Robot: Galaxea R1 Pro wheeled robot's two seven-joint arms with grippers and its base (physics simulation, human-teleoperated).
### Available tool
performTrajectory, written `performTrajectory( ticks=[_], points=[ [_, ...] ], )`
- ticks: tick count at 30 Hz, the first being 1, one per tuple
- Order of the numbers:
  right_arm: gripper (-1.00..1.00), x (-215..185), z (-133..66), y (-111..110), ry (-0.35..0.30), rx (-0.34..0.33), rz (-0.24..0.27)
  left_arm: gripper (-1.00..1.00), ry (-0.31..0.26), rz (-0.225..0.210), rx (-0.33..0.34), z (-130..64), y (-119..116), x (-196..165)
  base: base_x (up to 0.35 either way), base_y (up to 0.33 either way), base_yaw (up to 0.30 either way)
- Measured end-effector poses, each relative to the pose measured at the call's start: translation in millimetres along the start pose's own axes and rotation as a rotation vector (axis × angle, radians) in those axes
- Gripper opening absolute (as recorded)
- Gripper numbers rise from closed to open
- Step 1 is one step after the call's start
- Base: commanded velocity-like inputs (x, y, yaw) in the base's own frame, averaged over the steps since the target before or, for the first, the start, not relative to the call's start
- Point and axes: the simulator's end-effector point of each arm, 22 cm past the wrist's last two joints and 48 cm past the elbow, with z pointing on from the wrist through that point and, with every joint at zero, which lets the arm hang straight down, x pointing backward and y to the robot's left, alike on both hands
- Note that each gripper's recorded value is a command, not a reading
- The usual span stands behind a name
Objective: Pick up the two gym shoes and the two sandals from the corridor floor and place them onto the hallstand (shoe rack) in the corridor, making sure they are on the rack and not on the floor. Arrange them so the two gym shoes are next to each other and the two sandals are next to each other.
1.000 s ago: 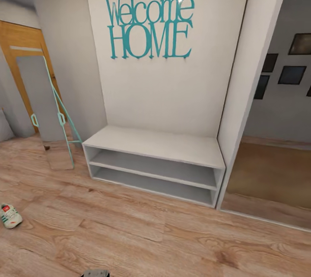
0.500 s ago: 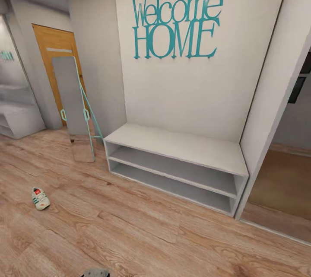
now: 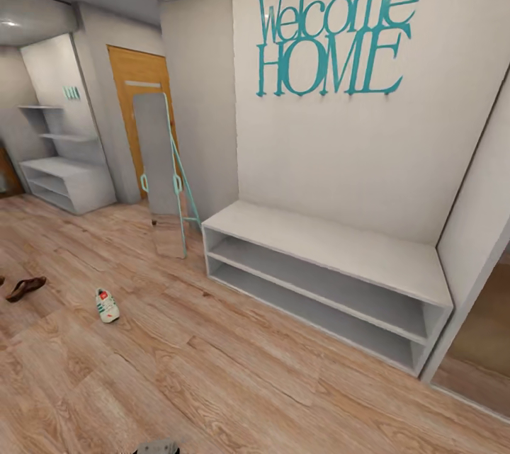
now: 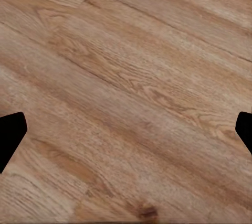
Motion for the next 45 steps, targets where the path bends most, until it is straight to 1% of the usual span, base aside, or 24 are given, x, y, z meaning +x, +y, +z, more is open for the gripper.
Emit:
performTrajectory(
  ticks=[10,45],
  points=[
    [1.00,-0.3,-0.2,0.0,-0.001,0.000,0.000,1.00,0.000,-0.002,-0.002,-0.3,1.0,-0.1,0.224,0.140,0.292],
    [1.00,0.2,-0.2,0.0,0.000,0.000,-0.001,1.00,0.001,-0.002,-0.002,-0.3,1.0,0.2,0.268,0.212,0.292]
  ],
)
